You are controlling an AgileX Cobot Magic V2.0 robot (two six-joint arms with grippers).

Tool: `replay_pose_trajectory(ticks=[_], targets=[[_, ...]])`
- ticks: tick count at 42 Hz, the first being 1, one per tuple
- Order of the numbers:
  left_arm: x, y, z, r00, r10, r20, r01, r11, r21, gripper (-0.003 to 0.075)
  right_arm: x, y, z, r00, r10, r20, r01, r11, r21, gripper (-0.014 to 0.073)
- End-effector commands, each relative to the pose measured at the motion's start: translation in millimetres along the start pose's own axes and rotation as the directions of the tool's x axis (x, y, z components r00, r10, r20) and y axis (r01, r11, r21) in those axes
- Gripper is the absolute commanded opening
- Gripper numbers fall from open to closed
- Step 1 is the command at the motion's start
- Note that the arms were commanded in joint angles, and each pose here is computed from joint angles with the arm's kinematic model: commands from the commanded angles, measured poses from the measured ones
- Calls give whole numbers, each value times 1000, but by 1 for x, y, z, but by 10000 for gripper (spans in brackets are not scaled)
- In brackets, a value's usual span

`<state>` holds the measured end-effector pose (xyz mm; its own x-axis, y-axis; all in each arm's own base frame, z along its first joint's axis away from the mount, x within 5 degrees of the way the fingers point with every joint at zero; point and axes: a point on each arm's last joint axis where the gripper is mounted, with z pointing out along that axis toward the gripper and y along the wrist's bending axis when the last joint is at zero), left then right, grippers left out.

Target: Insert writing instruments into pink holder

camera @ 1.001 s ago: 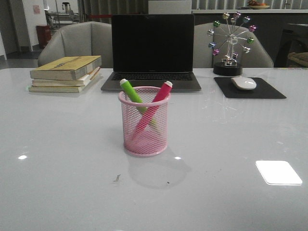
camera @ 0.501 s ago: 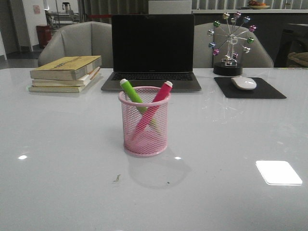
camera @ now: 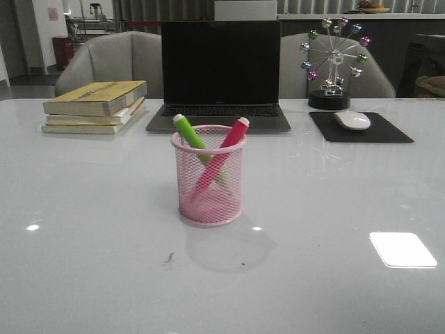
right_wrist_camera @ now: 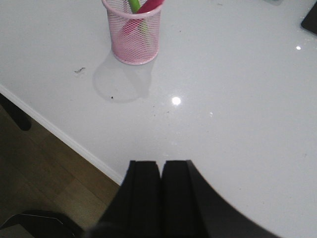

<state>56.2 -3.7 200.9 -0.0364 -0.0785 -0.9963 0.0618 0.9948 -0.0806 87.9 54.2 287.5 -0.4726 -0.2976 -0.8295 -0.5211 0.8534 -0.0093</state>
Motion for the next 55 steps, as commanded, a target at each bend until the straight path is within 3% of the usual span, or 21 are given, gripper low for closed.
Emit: replay_pose_trajectory(ticks=[1,14,28,55], targets=[[-9,0,-2,994,-14,112,13,1000,3,91,-13,-1,-5,996,-19,92,18,1000,7,24],[-12,-1,-2,989,2,146,-3,1000,4,91,-13,-1,-5,996,-19,92,18,1000,7,24],[-18,3,-4,975,25,221,-10,998,-68,92,-13,-1,-5,996,-19,92,18,1000,7,24],[-20,-3,-4,972,5,237,-16,999,43,91,-13,-1,-5,996,-19,92,18,1000,7,24]])
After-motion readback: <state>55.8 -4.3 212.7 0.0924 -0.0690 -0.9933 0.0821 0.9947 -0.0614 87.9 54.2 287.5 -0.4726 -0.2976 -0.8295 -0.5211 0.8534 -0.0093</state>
